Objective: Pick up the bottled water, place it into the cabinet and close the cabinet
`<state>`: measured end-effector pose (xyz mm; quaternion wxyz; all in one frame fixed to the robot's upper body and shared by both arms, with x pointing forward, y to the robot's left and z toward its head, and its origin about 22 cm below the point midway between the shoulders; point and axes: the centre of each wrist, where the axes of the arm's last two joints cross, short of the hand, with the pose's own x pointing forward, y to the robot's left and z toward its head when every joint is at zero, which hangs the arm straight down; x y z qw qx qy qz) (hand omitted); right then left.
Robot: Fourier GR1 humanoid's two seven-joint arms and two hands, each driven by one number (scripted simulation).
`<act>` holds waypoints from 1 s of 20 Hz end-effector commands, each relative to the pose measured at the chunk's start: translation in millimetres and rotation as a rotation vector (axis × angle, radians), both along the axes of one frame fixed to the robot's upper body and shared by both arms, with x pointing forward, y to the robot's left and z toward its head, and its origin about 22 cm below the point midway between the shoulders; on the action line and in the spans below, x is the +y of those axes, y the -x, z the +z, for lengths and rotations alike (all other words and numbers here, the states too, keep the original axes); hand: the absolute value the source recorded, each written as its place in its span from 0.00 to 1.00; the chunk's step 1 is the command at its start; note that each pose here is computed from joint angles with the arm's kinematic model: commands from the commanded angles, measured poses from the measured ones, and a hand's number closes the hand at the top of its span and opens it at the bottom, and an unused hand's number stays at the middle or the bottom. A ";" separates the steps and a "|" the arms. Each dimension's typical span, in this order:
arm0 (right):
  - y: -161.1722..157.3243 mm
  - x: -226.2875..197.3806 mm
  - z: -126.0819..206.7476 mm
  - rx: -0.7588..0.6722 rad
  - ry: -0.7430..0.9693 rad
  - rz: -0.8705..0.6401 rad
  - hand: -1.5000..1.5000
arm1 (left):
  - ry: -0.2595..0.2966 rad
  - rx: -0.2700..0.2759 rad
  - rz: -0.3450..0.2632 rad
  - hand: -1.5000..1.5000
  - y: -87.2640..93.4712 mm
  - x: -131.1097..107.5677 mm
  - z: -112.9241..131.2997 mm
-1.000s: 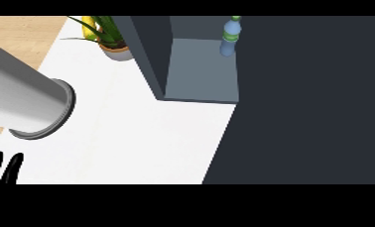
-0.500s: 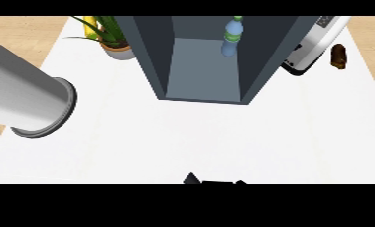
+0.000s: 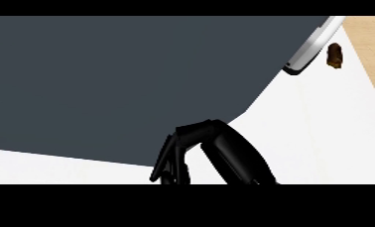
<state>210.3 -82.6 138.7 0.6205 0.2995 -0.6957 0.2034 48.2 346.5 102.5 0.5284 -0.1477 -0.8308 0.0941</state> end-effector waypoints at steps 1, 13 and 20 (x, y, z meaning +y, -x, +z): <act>-45.1 -10.3 3.5 0.027 -0.090 -0.063 1.00 | 0.012 -0.013 0.001 0.00 12.2 8.7 5.5; -139.0 -15.8 10.2 0.040 -0.054 -0.040 1.00 | 0.014 -0.027 0.024 0.00 28.6 7.1 3.0; -169.7 -28.7 31.3 0.032 -0.046 -0.004 1.00 | 0.009 -0.009 0.007 0.00 33.6 26.4 16.5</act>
